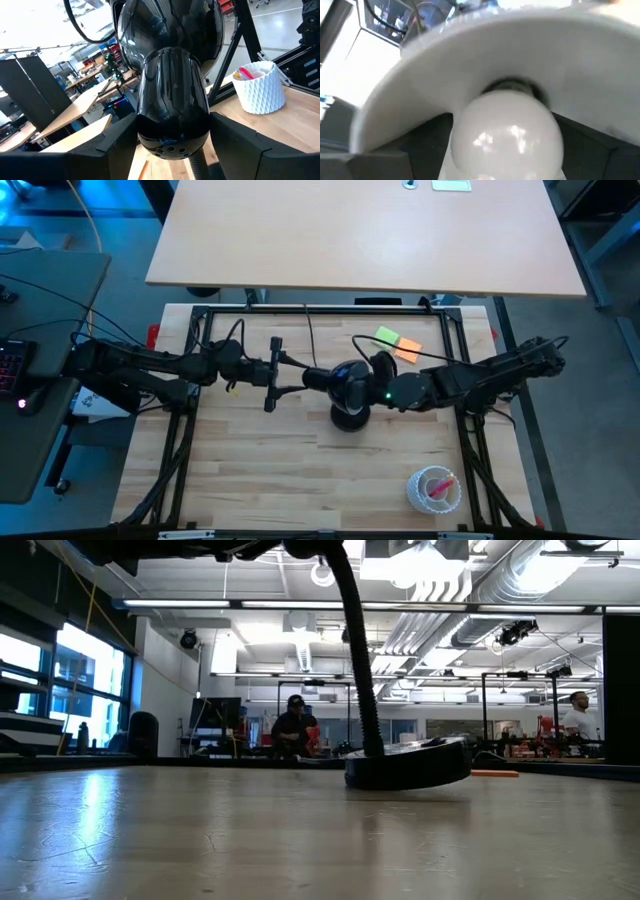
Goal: Screw lightbulb
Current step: Insert the white lightbulb into the black lamp
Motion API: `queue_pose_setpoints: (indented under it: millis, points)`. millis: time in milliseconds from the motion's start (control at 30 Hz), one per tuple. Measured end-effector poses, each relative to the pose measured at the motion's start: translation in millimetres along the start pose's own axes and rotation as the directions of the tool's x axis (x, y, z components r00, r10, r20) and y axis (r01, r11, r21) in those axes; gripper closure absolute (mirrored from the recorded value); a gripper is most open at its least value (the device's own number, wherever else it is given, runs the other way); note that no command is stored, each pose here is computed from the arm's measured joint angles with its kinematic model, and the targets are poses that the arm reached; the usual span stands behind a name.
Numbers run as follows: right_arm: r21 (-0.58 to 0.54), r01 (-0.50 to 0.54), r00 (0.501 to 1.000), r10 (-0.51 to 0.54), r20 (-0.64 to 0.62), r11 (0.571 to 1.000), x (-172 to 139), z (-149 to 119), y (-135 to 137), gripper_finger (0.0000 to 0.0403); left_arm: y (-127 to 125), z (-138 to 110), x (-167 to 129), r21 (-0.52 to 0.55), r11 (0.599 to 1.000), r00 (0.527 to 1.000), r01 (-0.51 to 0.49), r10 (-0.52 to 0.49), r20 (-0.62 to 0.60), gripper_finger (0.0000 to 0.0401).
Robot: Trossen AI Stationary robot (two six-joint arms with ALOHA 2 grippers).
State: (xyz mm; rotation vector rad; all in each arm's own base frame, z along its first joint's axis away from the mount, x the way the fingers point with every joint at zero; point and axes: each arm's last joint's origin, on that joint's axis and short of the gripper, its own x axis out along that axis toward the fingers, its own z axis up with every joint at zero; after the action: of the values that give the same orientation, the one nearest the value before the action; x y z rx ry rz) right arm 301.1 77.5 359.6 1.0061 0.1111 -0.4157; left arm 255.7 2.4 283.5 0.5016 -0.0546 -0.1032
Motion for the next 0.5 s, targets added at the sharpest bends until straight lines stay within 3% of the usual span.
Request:
queue_pose_setpoints:
  millis: [200,500]
  points:
    - [-0.059,0.047,0.996,-0.042,0.082,0.997,-15.2,10.9,-0.8,0.0086,-0.3,-0.1,-0.1,-0.009,1.000,1.000,0.007,-0.007,0.001,0.0172]
    - [-0.123,0.091,0.995,-0.084,0.062,0.988,-28.2,14.9,-5.3,0.0085,0.5,1.5,-0.1,-0.007,1.000,1.000,0.000,0.000,0.018,0.0172]
